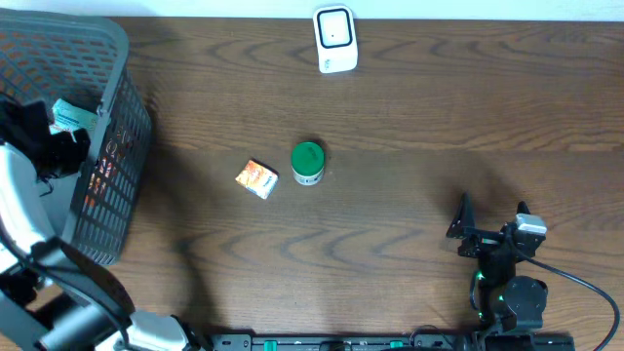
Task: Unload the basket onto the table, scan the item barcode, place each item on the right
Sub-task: 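Return the left gripper to the basket and grasp the red TOP bar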
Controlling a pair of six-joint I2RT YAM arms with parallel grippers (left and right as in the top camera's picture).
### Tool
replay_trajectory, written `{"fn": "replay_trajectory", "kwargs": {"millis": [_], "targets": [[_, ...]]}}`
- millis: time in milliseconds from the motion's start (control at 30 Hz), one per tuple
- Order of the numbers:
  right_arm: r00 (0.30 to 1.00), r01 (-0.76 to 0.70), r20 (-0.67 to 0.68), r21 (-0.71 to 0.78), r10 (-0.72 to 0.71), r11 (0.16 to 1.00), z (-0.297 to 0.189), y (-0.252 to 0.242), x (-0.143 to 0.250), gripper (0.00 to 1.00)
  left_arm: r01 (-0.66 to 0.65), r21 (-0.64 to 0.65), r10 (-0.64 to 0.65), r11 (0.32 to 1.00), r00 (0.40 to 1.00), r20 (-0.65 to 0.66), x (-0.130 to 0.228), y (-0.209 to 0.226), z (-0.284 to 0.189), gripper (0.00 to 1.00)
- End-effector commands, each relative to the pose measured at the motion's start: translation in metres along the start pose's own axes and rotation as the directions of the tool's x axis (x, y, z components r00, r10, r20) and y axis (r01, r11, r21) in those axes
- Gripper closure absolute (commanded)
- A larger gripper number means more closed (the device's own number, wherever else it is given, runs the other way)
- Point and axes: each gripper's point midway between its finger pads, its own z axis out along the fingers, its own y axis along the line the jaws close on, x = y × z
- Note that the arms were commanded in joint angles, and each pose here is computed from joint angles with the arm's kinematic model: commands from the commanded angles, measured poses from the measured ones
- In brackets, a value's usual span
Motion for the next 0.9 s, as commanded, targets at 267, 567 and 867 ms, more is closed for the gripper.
{"fn": "replay_trajectory", "kwargs": {"millis": [267,567,867], "targets": [[1.0,0.01,0.002,0.018,-0.01,1.0,0.0,-0.004,0.0,0.01,-0.056,0.036,0.06,0.998,0.987,-0.15,0.026,0.005,0.059,0.03],[1.0,0.01,0.002,0.018,-0.01,1.0,0.0,-0.004,0.0,0.01,-0.042,0.06,0.054,0.997,0.974,-0.219,0.041,0.005,0.088,0.02],[1.0,0.01,0.002,0.018,-0.01,1.0,0.0,-0.004,0.0,0.01,-0.035,0.071,0.052,0.997,0.968,-0.244,0.047,0.004,0.1,0.27]]}}
